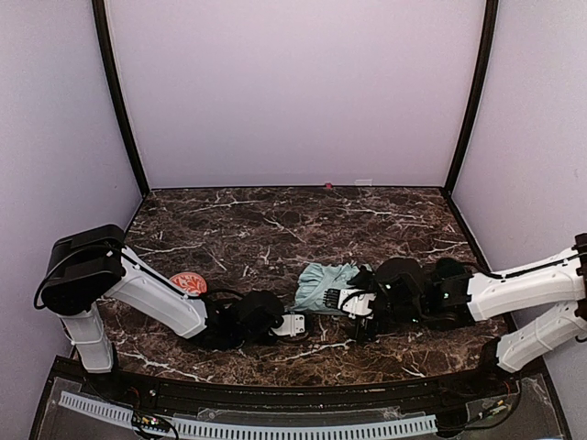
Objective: Put away the umbrella
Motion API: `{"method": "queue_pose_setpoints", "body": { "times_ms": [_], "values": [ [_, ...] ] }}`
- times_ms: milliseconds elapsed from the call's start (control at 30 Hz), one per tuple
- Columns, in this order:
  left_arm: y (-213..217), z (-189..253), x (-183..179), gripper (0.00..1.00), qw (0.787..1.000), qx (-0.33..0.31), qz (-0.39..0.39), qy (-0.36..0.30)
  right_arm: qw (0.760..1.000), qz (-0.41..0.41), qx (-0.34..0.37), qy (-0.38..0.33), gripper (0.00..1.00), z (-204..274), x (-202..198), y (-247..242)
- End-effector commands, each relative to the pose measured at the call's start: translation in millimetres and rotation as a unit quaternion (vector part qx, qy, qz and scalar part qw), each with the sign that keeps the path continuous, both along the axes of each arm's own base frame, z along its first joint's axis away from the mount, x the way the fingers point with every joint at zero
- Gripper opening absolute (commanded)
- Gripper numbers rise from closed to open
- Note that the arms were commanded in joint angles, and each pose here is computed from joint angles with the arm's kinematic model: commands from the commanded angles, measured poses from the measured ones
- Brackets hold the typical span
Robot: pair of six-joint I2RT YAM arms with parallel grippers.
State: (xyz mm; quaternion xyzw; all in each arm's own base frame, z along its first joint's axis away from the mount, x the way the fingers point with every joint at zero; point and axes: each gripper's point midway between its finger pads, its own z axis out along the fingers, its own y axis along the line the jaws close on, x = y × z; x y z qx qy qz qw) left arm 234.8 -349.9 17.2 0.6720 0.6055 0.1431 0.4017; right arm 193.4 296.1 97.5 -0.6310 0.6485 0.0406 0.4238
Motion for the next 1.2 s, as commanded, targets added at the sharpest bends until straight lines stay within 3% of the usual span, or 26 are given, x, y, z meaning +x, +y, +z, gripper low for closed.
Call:
{"method": "queue_pose_setpoints", "body": {
  "times_ms": [0,100,233,433,533,667,800,900,1167],
  "values": [
    [25,-40,-18,0.0,0.995,0.076,-0.016,0.054,0.987,-0.048,-0.031,-0.15,1.0,21,43,4],
    [24,-38,-18,0.0,0.996,0.076,-0.016,0.052,0.981,-0.046,-0.043,-0.181,1.0,20,51,8],
    [23,-34,-17,0.0,0.996,0.07,-0.018,0.05,0.983,-0.013,-0.07,-0.167,0.99,-5,48,16],
    [23,-27,-16,0.0,0.997,0.063,-0.018,0.043,0.997,0.003,-0.072,-0.016,0.91,-55,54,18],
    [21,-16,-16,0.0,0.998,0.055,-0.019,0.025,0.996,-0.017,-0.075,0.042,0.8,-72,64,22],
    [11,6,-20,0.0,0.998,0.045,-0.036,-0.013,0.993,-0.041,-0.059,0.09,0.41,-76,75,26],
    [5,28,-27,0.0,0.999,0.023,-0.043,-0.022,0.99,-0.073,-0.017,0.123,0.22,-63,92,18],
    [-1,50,-31,0.0,0.999,0.002,-0.048,-0.024,0.985,-0.104,0.008,0.135,0.02,-52,108,12],
    [-19,84,-43,0.0,0.996,-0.033,-0.081,-0.029,0.951,-0.186,0.13,0.208,0.0,2,159,5]
  ]
}}
